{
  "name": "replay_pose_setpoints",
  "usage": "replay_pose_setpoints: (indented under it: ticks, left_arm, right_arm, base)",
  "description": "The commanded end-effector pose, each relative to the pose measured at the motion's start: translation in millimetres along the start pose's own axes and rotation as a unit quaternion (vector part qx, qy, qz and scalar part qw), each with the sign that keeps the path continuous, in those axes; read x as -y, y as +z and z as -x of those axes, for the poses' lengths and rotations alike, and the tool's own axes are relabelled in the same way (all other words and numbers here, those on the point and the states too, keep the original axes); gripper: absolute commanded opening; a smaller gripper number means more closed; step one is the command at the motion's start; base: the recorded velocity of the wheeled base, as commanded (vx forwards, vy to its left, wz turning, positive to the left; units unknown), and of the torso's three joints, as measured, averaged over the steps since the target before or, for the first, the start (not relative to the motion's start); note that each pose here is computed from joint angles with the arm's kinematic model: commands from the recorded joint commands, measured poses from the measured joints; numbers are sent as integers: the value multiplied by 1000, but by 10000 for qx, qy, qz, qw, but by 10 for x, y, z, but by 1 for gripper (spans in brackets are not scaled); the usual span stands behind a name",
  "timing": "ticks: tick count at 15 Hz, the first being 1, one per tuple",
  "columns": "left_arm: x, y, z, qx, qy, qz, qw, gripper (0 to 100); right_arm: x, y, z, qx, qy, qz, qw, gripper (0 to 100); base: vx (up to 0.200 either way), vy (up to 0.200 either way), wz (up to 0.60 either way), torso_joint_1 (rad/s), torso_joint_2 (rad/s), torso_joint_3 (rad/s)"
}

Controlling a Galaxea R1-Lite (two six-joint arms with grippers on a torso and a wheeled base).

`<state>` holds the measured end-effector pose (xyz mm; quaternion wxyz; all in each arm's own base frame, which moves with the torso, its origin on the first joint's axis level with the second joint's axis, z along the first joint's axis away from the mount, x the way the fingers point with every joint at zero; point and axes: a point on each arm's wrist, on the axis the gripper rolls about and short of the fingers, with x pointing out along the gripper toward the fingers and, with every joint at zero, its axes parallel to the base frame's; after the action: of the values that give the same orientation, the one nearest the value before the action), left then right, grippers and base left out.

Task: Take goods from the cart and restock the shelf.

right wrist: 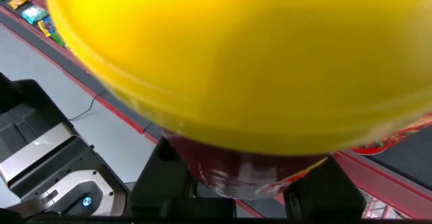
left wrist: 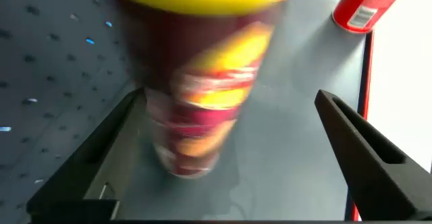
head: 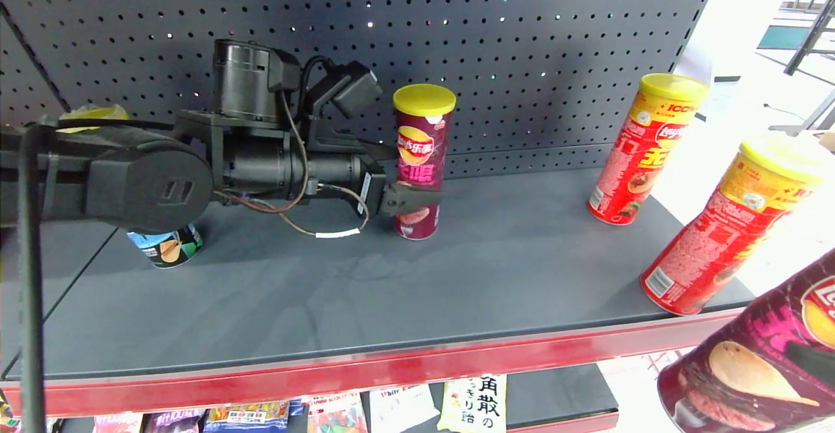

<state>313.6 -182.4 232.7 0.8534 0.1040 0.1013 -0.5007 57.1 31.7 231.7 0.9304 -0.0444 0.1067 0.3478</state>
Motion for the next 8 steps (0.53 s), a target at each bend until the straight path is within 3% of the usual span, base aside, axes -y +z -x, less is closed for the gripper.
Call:
replay_pose_setpoints:
  ticks: [1,4,8]
  left_arm:
    - [-27,-59,-61,-66,-26,47,10000,100]
    - [-172,-85,38,-41,124,97,9999,100]
    - [-339,-124,153,84,-67,141,9998,100]
  right_arm:
    - [0,5,1,8,5,9,10000,0]
    - [0,18,1,23,4,6,10000,0]
    - [1,16,-2,8,5,2,10000,0]
  base:
    - [0,0,0,0,0,0]
    - [0,0,0,0,0,0]
    - [0,0,0,0,0,0]
